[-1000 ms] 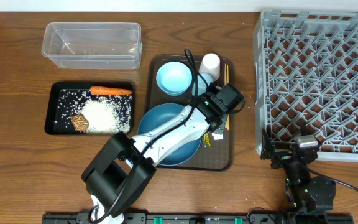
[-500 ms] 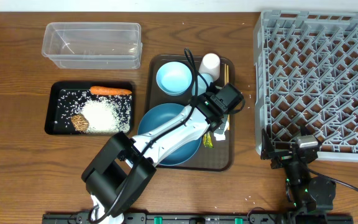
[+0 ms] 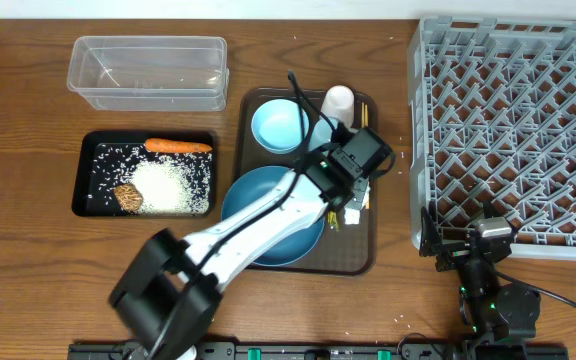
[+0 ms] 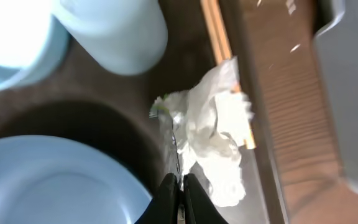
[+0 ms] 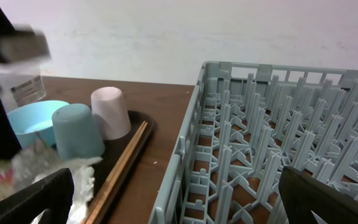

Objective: Sort waste into correct bins and load items into the dishwasher rack
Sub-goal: 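Close the left gripper on the foil wrapper, then lift the foil wrapper and carry it to the clear plastic box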

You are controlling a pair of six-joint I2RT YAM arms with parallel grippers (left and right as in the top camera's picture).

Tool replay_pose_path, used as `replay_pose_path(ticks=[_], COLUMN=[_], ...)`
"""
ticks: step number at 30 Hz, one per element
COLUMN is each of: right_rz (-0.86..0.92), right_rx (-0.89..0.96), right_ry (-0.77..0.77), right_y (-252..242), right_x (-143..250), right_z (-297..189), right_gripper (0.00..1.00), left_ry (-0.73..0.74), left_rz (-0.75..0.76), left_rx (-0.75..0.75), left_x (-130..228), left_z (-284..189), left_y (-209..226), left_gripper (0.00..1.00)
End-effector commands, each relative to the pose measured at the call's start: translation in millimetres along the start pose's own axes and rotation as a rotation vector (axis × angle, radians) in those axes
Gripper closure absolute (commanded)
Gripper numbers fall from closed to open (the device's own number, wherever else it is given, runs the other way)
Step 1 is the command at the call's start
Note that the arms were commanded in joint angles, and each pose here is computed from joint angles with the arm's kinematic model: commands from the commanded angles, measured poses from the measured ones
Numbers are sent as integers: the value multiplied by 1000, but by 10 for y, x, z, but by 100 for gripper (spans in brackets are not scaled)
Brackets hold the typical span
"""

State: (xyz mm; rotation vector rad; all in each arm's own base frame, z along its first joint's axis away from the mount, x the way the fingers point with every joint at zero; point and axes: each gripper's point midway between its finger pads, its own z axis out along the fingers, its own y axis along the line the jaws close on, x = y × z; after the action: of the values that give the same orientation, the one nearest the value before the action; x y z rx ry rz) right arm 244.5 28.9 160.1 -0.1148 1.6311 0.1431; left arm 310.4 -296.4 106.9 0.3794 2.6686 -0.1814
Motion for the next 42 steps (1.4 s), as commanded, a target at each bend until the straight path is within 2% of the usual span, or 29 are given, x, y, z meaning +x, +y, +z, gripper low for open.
replay_pose_path(ticks=[1, 8, 15, 20, 25, 30, 33, 42], right_rz=[-9, -9, -9, -9, -9, -9, -9, -9], right_rx=[10, 10, 10, 10, 10, 10, 10, 10], right_ry=[5, 5, 5, 5, 5, 5, 5, 5], right_y=[-27, -28, -28, -28, -28, -28, -28, -28], right_x=[16, 15, 16, 15, 15, 15, 16, 16], right_z=[0, 0, 0, 0, 0, 0, 0, 0], right_gripper=[1, 1, 1, 1, 1, 1, 1, 1], left_ry=[-92, -201, -425, -593, -690, -824, -860, -875], left_rz=[-16, -34, -106, -231, -402, -801, -975, -1080], left_rx=[-23, -138, -340, -469, -491, -504, -466, -226], left_x=[-230, -409, -758, -1075, -1362, -1462, -1474, -1793], left_z=[-257, -486, -978, -1255, -1342, -1462, -1460, -967], left_y=[72, 311, 747, 1146, 1644, 2453, 2882, 3666], left_gripper=[94, 94, 94, 94, 94, 94, 94, 94])
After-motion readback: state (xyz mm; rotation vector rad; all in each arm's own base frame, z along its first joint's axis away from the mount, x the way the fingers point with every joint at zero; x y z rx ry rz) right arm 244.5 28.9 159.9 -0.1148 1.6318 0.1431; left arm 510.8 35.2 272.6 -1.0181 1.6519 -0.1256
